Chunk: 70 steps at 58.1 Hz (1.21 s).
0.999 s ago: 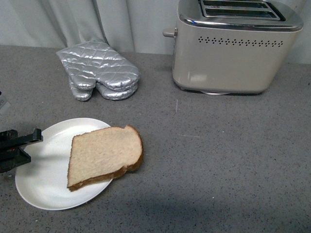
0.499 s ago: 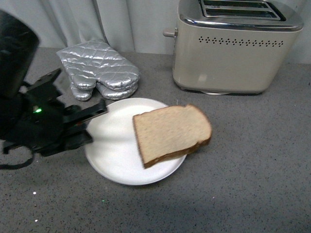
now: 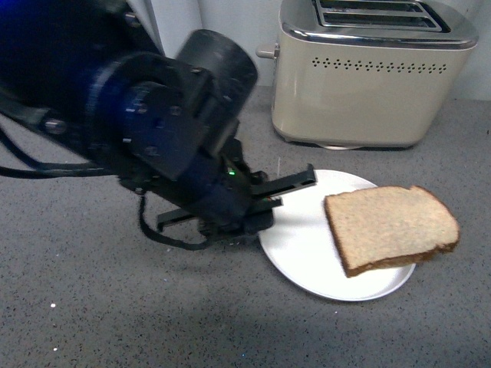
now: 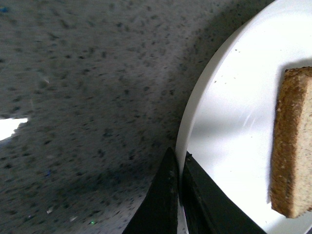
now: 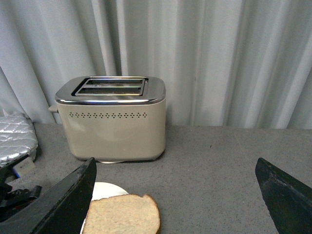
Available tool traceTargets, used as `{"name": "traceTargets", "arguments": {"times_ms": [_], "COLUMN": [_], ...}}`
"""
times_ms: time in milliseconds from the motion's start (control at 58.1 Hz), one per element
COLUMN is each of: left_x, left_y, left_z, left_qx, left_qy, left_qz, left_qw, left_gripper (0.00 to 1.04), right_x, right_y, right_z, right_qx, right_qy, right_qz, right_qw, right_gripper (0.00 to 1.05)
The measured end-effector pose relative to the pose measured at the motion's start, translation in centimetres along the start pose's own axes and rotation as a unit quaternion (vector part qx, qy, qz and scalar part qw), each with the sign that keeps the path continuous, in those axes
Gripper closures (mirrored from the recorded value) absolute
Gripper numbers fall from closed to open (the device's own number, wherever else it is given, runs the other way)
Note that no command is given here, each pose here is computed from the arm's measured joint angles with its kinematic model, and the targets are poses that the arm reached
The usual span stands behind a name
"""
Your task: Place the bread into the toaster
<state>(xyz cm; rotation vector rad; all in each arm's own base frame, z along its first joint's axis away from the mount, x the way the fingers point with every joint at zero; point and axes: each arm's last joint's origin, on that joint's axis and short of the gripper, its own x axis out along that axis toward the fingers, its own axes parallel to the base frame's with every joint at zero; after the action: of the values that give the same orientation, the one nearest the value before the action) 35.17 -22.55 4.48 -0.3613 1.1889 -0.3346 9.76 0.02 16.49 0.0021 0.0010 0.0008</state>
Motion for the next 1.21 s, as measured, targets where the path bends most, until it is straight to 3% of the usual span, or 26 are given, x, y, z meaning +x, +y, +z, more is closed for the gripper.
{"name": "traceTargets", "arguments": {"times_ms": [121, 293, 413, 551, 758, 930, 1033, 1119, 1205], "left_x": [0.6, -0.2, -2.7, -7.3, -14.3, -18.7, -21.2, -22.4, -23.9], "left_y": [-0.8, -1.0, -0.6, 0.5, 2.2, 5.2, 7.2, 9.2, 10.7], "left_z": [0.3, 0.8, 1.1, 1.0, -2.2, -5.9, -7.9, -9.9, -12.1], "left_qx": [-0.005, -0.005, 0.018, 0.055, 0.046, 0.005, -0.031, 0.031, 0.095], "left_qy": [0.0, -0.035, -0.101, -0.237, -0.351, -0.375, -0.406, -0.476, -0.533], "left_qz": [0.003, 0.011, 0.066, 0.124, 0.11, 0.133, 0.159, 0.115, 0.114], "left_qw": [1.0, 0.999, 0.993, 0.962, 0.929, 0.917, 0.899, 0.871, 0.833], "left_gripper": [0.99, 0.74, 0.56, 0.34, 0.05, 0.07, 0.07, 0.21, 0.35], "right_x": [0.0, 0.0, 0.0, 0.0, 0.0, 0.0, 0.0, 0.0, 0.0], "right_y": [0.0, 0.0, 0.0, 0.0, 0.0, 0.0, 0.0, 0.0, 0.0], "right_z": [0.0, 0.0, 0.0, 0.0, 0.0, 0.0, 0.0, 0.0, 0.0], "right_qx": [0.0, 0.0, 0.0, 0.0, 0.0, 0.0, 0.0, 0.0, 0.0], "right_qy": [0.0, 0.0, 0.0, 0.0, 0.0, 0.0, 0.0, 0.0, 0.0], "right_qz": [0.0, 0.0, 0.0, 0.0, 0.0, 0.0, 0.0, 0.0, 0.002], "right_qw": [1.0, 1.0, 1.0, 1.0, 1.0, 1.0, 1.0, 1.0, 1.0], "right_gripper": [0.1, 0.1, 0.1, 0.1, 0.1, 0.1, 0.1, 0.1, 0.1]}}
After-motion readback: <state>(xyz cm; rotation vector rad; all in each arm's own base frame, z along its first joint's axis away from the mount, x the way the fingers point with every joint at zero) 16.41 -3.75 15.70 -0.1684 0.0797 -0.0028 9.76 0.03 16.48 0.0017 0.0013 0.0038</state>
